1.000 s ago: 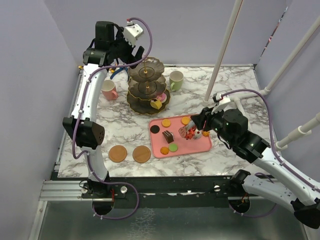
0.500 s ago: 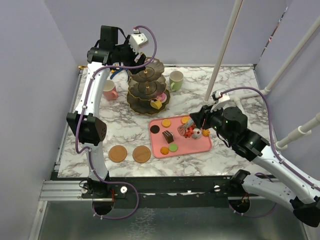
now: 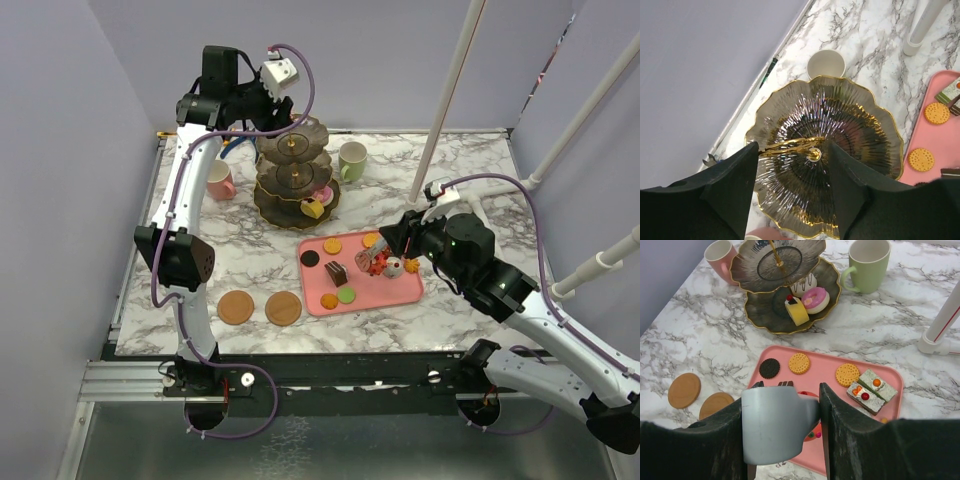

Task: Serve the afternoon tea
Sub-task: Adjust the desert table at the center of the board.

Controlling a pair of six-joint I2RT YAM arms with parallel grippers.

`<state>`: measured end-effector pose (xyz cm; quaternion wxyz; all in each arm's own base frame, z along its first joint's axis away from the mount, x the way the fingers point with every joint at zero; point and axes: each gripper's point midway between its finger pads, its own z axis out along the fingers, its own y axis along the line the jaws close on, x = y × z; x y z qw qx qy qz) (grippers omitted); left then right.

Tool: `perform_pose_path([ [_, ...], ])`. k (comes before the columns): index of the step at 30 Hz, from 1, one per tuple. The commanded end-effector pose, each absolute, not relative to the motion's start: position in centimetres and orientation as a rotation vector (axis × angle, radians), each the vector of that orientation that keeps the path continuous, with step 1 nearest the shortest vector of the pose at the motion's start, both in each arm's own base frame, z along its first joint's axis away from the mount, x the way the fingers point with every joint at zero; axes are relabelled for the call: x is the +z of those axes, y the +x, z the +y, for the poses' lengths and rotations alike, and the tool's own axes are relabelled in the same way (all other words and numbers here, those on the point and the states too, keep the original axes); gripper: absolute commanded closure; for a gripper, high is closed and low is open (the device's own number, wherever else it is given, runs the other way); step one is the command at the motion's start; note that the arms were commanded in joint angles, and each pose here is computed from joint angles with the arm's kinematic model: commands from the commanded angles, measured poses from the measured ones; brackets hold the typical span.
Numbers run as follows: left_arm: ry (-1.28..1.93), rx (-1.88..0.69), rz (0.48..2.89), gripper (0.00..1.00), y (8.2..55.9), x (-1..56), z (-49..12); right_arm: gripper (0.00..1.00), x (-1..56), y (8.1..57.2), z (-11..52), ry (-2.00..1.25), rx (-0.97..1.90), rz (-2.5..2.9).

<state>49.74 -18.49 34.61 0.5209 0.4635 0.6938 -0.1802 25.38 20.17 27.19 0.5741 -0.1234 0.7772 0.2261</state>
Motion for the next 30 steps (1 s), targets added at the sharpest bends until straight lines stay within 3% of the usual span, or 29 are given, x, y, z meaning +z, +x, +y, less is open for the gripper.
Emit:
perform_pose_path([
  [1, 1.083, -0.449, 1.621, 0.46, 50.4, 35.8, -19.2, 0.96, 29.7, 25.1, 20.4, -0.269, 0.577, 1.758],
  [5, 1.051, -0.466, 1.618, 0.76, 50.6, 36.2, -19.4, 0.96, 29.7, 25.2, 20.3, -0.266, 0.574, 1.757],
  [7, 1.036, -0.475, 1.615, 0.84, 50.6, 36.5, -19.5, 0.96, 29.9, 25.2, 20.3, -0.264, 0.575, 1.754],
  [30, 0.89, -0.358, 1.592, 0.86, 46.2, 38.0, -17.2, 0.96, 31.3, 29.4, 24.0, -0.332, 0.547, 1.631],
])
